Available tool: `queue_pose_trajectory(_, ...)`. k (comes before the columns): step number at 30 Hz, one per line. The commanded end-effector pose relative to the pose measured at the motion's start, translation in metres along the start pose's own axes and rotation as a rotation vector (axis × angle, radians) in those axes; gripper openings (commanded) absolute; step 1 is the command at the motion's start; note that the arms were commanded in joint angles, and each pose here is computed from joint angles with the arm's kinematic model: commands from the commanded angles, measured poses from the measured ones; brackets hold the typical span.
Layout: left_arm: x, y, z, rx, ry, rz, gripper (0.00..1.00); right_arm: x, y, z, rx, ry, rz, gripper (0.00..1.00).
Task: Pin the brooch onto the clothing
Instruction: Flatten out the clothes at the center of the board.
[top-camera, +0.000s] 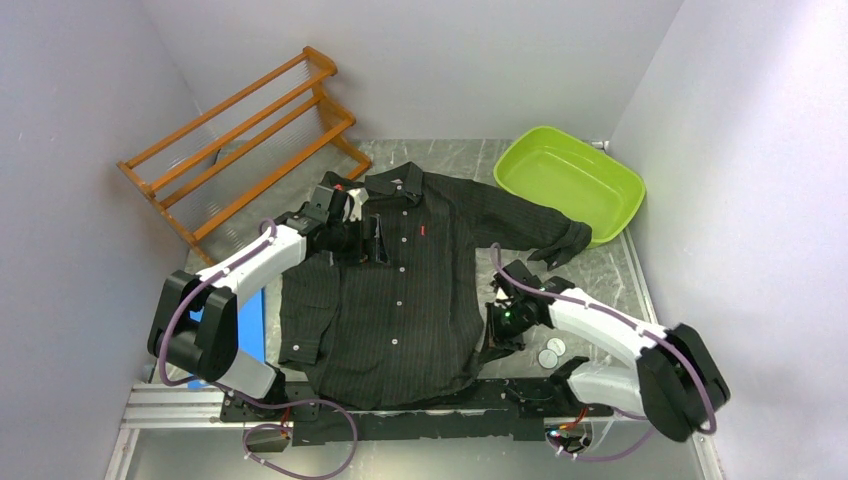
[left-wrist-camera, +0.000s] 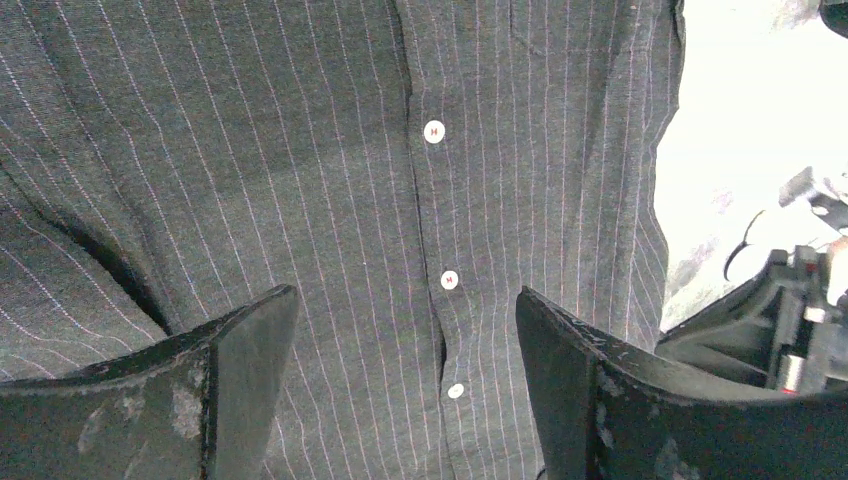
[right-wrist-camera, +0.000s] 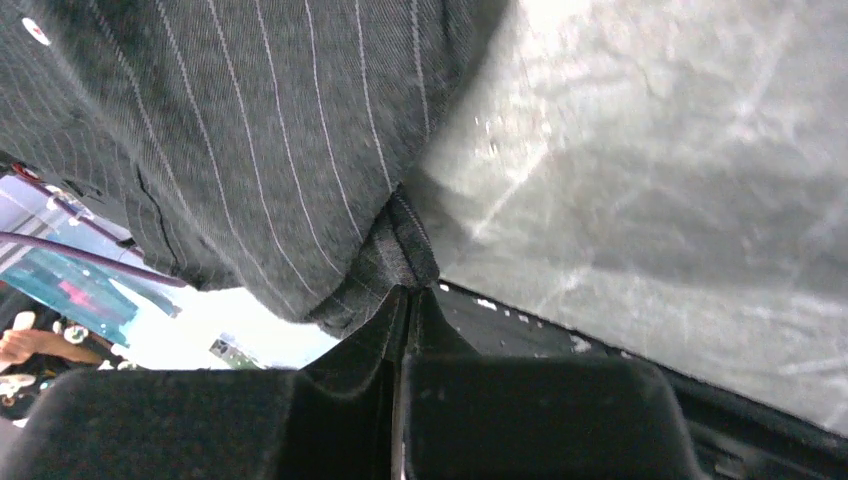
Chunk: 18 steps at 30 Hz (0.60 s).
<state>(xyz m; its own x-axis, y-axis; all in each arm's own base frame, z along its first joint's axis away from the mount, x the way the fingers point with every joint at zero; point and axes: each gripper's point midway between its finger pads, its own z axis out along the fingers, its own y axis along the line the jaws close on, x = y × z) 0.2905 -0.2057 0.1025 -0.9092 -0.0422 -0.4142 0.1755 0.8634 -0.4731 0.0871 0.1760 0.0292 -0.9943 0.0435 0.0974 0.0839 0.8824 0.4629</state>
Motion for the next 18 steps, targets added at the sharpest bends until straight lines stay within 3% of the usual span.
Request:
queue_pose_trajectory(1,-0.013,-0.002,0.000,-0.009,-0.039,0.028,0.85,0.014,-0.011,-0.021,0.061,-0.042,0.080,0.00)
queue_pose_trajectory(9,-0.014,0.010,0.008,-0.059,-0.029,0.031,0.86,0.022,-0.034,-0.058,0.179,-0.192,0.150,0.00)
queue_pose_trajectory(18,-0.034,0.018,-0.010,-0.128,-0.112,0.042,0.88,0.046,-0.040,-0.058,0.093,-0.221,0.323,0.00)
